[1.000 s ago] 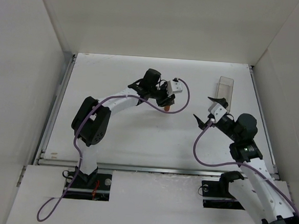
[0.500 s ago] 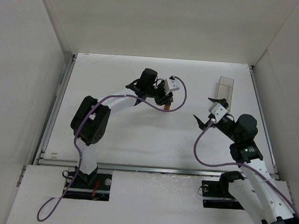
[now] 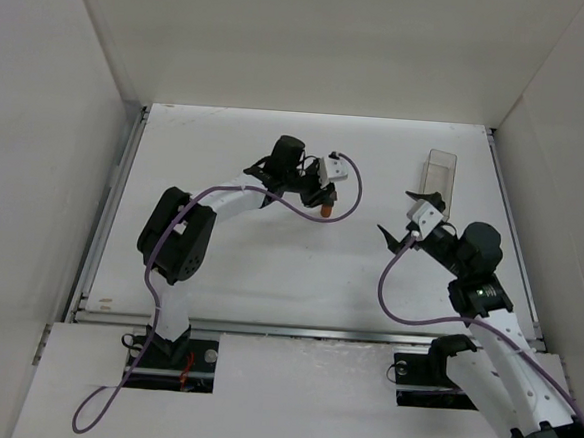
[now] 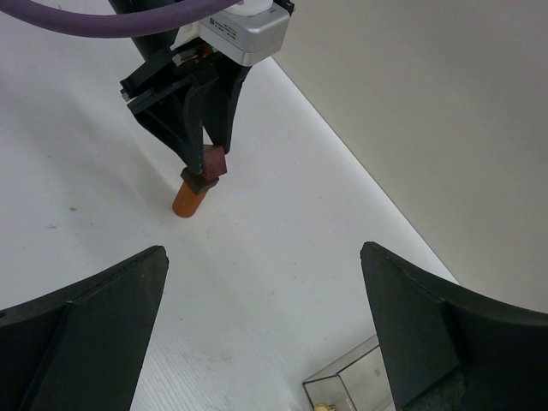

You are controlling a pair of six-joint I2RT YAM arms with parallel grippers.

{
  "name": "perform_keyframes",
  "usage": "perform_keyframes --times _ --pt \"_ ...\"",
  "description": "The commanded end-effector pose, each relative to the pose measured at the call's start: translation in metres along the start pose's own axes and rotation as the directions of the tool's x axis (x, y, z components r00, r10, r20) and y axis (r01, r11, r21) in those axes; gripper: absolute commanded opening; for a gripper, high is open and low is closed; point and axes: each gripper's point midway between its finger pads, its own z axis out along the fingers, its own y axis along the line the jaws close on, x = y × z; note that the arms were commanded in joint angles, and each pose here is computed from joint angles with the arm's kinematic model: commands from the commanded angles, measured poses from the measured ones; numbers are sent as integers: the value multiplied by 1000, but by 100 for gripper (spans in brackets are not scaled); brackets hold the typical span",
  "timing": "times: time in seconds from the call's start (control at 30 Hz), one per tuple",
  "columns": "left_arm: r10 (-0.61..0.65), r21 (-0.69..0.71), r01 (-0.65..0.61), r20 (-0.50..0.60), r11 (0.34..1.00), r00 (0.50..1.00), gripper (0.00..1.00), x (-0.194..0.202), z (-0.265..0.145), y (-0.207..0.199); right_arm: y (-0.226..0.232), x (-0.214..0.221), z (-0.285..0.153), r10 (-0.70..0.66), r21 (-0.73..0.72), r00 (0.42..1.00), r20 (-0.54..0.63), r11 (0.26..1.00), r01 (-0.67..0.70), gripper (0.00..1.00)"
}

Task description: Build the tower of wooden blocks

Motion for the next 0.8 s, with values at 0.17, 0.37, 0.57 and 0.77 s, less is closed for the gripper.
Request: perform_keyframes --times 0.17,0.37,0.57,0.77 --pt "10 -6 -10 87 1000 996 0 -21 -4 7 -2 -1 2 12 -1 1000 10 1000 -12 100" --pt "-13 -12 15 104 1000 995 0 -20 2 9 -2 -3 4 12 -9 1000 15 1000 -11 100" --pt "-26 13 25 98 1000 995 0 -16 2 3 -3 1 5 16 -5 1000 3 1000 -16 100" --pt "-51 29 49 70 998 996 0 -1 5 -4 -2 2 4 21 -9 1000 -4 1000 -21 100"
